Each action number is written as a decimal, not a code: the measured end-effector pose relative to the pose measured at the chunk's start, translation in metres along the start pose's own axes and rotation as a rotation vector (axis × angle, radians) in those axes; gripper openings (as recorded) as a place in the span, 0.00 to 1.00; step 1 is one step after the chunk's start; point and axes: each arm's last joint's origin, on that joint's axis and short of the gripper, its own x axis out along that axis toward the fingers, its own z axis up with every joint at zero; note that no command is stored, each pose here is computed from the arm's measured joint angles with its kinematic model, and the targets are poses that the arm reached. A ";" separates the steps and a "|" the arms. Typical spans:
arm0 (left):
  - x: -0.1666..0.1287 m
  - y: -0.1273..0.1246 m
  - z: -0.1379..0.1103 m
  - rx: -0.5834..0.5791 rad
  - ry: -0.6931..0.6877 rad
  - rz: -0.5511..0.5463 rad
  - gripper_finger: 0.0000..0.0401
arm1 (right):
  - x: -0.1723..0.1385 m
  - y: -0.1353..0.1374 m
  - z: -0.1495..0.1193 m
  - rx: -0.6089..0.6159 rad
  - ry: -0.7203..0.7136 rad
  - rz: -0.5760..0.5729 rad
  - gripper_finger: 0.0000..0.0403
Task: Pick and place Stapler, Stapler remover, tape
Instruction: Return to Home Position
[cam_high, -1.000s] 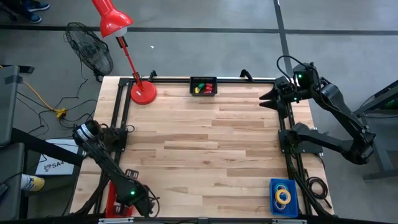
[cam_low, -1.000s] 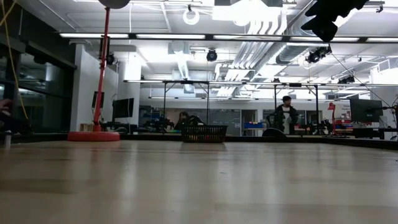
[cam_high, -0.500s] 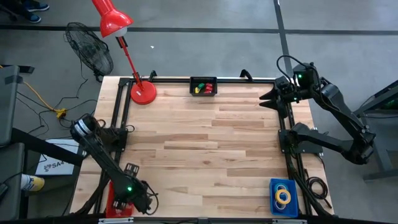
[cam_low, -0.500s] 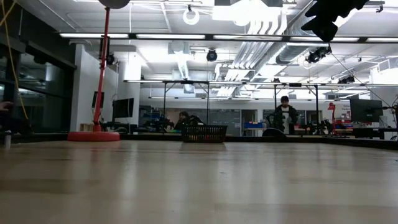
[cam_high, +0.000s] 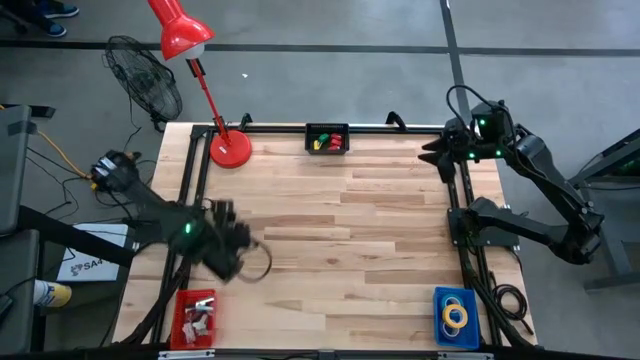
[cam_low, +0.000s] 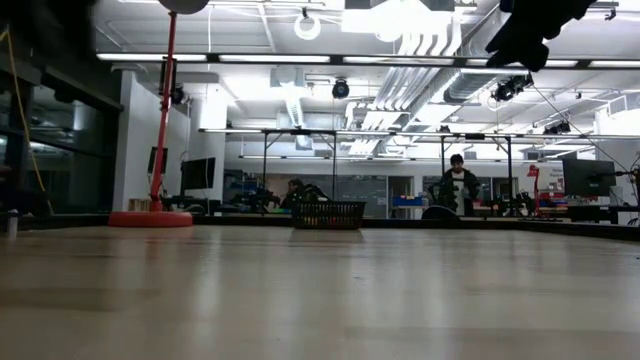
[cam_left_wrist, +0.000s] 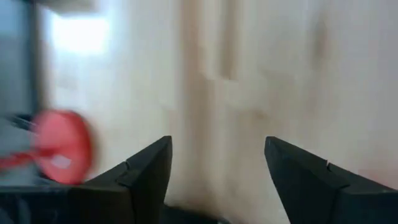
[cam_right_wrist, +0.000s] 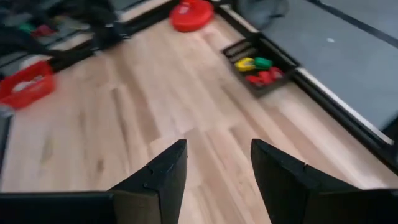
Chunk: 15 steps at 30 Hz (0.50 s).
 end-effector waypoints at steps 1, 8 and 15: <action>0.000 0.011 0.004 -0.002 -0.037 0.039 0.62 | 0.000 -0.001 0.000 0.018 0.001 -0.024 0.42; 0.011 0.078 0.025 -0.015 -0.192 0.224 0.57 | -0.001 0.000 0.001 0.059 -0.016 0.029 0.42; 0.058 0.123 0.010 -0.195 -0.456 0.182 0.52 | -0.002 -0.011 -0.006 0.027 -0.100 0.193 0.42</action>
